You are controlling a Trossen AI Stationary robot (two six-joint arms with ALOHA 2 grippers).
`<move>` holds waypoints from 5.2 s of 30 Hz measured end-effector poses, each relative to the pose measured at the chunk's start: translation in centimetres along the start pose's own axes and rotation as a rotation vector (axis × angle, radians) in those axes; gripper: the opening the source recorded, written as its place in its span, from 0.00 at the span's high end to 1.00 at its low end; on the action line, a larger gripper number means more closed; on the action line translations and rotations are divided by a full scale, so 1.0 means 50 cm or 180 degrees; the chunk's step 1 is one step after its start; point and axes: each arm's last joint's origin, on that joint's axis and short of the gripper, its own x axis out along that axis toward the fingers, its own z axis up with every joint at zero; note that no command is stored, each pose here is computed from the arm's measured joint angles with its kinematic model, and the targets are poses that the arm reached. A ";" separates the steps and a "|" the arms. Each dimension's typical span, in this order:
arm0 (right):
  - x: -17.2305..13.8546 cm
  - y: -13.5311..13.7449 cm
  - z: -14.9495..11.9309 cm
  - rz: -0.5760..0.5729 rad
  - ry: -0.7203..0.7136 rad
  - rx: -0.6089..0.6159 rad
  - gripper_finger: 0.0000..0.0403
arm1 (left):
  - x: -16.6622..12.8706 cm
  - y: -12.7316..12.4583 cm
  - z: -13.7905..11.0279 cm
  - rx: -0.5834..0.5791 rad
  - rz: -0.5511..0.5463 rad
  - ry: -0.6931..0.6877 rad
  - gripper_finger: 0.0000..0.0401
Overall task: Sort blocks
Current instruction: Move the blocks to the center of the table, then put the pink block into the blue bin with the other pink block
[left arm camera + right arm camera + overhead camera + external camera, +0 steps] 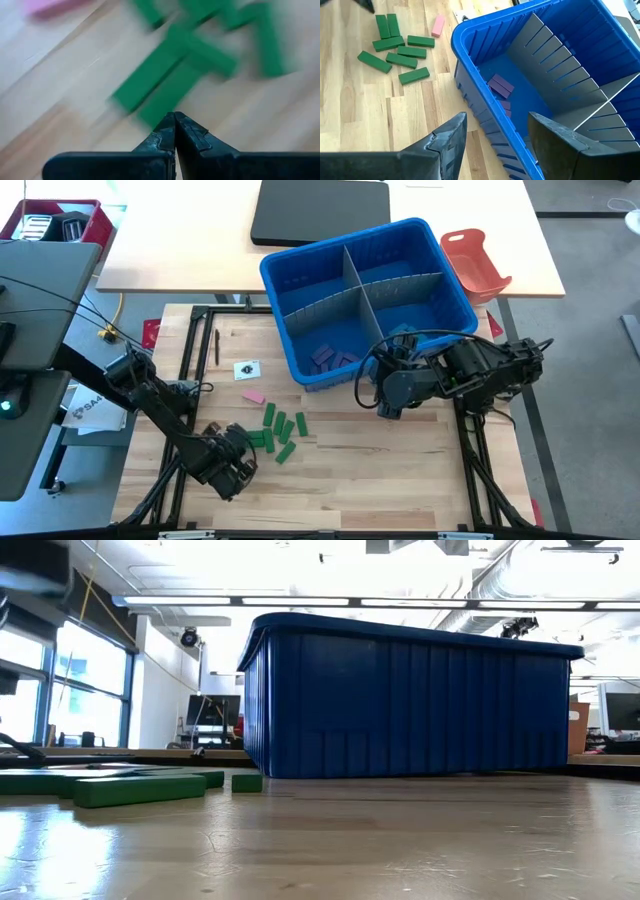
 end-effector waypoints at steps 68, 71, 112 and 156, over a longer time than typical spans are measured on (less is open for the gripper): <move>0.000 0.000 0.001 0.0005 -0.0017 0.0006 0.49 | 0.031 0.062 -0.091 -0.0710 0.0958 0.2238 1.00; 0.000 0.000 0.001 0.0005 -0.0017 0.0006 0.49 | 0.031 0.054 -0.089 -0.0738 0.0773 0.2111 1.00; 0.000 0.000 0.001 0.0005 -0.0016 0.0015 0.49 | 0.163 -0.038 0.174 0.0631 -0.0794 -0.0478 1.00; 0.385 0.238 -0.236 0.0814 -0.1095 0.1570 0.49 | 0.066 0.213 0.096 -0.0268 0.0028 -0.0742 0.97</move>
